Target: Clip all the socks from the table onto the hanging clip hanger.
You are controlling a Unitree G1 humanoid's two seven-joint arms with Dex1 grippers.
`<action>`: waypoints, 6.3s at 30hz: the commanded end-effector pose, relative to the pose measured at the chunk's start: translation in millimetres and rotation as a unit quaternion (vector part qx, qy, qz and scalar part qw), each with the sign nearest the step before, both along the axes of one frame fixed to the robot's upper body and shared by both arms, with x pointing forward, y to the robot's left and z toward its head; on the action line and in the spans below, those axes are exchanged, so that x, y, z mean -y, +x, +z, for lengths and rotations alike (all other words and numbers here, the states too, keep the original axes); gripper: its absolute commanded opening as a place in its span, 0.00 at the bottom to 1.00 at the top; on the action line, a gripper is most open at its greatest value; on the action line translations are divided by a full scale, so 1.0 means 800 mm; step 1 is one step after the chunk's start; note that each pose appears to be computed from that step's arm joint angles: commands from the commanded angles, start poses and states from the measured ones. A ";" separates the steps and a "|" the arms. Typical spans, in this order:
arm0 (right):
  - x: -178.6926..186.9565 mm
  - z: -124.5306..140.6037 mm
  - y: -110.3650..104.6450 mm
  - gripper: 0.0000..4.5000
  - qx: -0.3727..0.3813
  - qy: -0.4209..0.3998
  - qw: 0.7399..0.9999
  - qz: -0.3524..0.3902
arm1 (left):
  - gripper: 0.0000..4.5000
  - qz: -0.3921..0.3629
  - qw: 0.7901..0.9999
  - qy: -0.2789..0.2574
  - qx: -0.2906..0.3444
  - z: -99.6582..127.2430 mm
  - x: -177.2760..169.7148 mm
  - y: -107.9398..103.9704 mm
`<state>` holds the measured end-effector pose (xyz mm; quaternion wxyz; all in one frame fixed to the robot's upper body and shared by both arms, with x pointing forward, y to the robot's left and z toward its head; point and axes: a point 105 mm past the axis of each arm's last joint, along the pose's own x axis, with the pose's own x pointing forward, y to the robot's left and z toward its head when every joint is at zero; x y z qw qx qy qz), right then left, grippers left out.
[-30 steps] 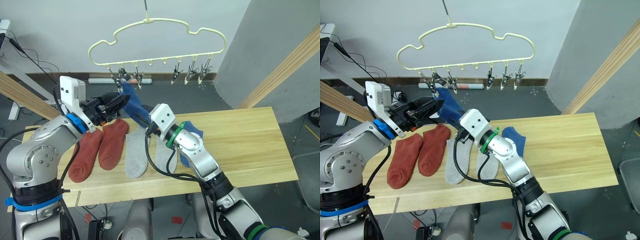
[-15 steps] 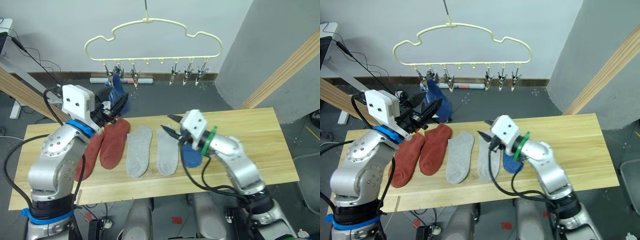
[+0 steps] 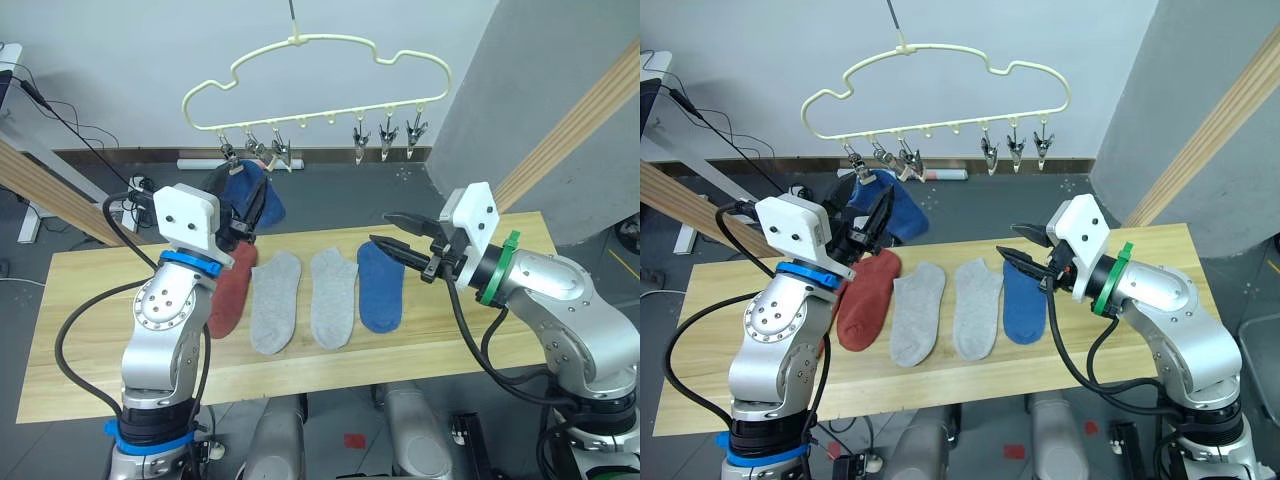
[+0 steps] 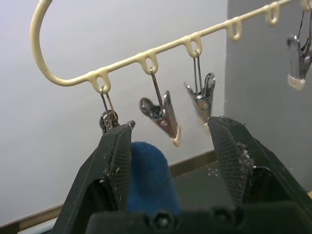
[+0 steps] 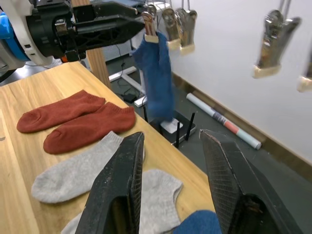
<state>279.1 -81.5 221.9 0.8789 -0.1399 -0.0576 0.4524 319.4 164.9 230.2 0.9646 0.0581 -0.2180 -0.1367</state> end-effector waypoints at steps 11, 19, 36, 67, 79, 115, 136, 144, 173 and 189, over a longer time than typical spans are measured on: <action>0.005 0.017 -0.008 0.41 0.025 -0.002 1.000 0.001 | 0.43 0.018 0.999 -0.011 0.025 0.009 -0.001 0.008; 0.007 0.020 -0.005 0.41 0.028 -0.003 1.000 -0.003 | 0.43 0.015 0.999 -0.023 0.029 0.012 0.005 0.019; 0.015 0.020 -0.003 0.41 0.023 -0.002 1.000 -0.015 | 0.43 0.031 0.998 -0.030 0.056 0.032 0.000 0.043; 0.014 0.019 -0.001 0.41 0.012 0.012 1.000 -0.018 | 0.02 0.051 0.997 -0.016 0.064 0.039 -0.009 0.052; 0.027 -0.113 0.046 1.00 -0.087 -0.044 0.969 -0.227 | 0.02 -0.013 0.999 0.009 0.036 0.039 0.002 0.045; -0.065 -0.142 0.076 0.00 -0.022 -0.076 0.989 -0.126 | 0.02 -0.131 0.990 0.009 -0.058 0.037 0.000 0.042; -0.145 -0.053 0.076 0.00 0.174 -0.057 0.983 0.019 | 0.02 -0.194 0.975 0.002 -0.104 0.041 0.009 0.033; -0.151 -0.036 0.083 0.00 0.197 -0.028 0.980 0.010 | 0.02 -0.192 0.975 0.005 -0.108 0.040 0.007 0.032; -0.173 -0.034 0.086 0.00 0.180 -0.011 0.983 0.014 | 0.02 -0.193 0.975 0.005 -0.113 0.038 0.006 0.032; -0.057 -0.117 0.068 0.00 -0.095 -0.080 0.990 -0.060 | 0.02 -0.186 0.976 0.008 -0.112 0.038 0.001 0.031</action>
